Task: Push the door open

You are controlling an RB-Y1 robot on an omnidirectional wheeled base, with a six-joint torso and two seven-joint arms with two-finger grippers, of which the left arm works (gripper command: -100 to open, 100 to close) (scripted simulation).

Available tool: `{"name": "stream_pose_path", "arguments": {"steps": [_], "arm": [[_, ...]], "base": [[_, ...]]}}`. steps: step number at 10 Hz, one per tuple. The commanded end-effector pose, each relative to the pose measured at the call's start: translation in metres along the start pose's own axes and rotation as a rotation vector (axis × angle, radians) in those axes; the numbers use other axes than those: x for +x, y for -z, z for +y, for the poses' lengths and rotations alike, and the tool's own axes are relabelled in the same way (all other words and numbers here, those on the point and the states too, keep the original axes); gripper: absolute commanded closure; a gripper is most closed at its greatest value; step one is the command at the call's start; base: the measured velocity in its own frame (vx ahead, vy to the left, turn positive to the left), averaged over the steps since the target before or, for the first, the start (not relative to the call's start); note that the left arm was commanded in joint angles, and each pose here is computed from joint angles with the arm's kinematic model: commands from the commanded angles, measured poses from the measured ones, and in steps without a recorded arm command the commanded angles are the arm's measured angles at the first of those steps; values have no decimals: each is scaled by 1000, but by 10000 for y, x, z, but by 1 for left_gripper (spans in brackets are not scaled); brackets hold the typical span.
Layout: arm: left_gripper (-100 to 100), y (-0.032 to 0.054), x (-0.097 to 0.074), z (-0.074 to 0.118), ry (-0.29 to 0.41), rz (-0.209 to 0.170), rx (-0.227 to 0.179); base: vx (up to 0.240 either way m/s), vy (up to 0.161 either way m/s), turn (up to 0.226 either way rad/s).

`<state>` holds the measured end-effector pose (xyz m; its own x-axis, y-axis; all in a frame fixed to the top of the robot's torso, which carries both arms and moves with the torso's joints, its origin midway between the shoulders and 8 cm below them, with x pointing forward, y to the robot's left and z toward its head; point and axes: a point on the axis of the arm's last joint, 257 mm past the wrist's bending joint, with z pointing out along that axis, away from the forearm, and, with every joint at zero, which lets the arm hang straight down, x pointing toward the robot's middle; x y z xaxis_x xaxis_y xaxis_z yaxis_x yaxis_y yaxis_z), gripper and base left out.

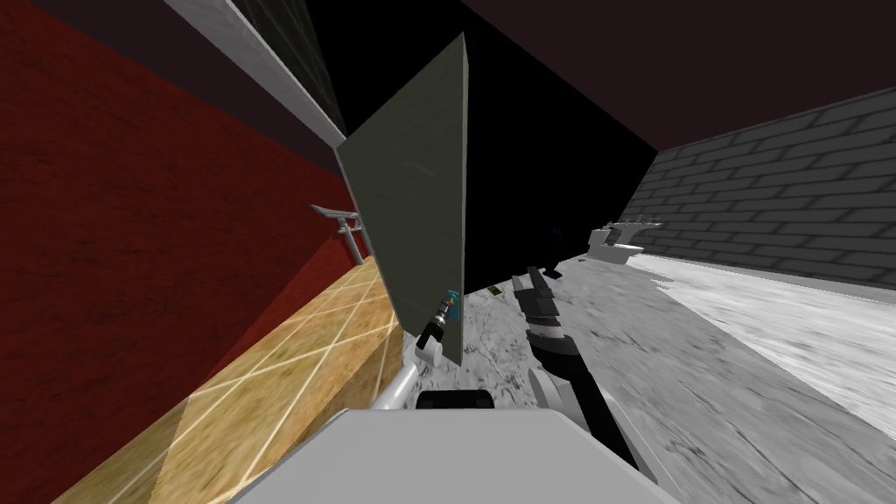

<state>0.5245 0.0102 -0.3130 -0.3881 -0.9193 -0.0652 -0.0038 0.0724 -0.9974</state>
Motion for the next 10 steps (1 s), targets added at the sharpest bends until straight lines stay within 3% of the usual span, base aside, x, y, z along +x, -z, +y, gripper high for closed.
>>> {"name": "stream_pose_path", "arguments": {"steps": [1, 5, 6, 7, 10], "arm": [[100, -46, -174, -43, 0, -32, 11], [100, -124, -207, -136, 52, -73, 25], [100, -108, -212, -116, 38, -66, 21], [100, -94, -435, -102, 22, -95, 21], [100, -71, -676, -75, 11, -131, 16]], "base": [[174, -209, 83], [128, -179, 84], [57, -75, 38], [111, -108, 33], [120, -166, 80]]}}
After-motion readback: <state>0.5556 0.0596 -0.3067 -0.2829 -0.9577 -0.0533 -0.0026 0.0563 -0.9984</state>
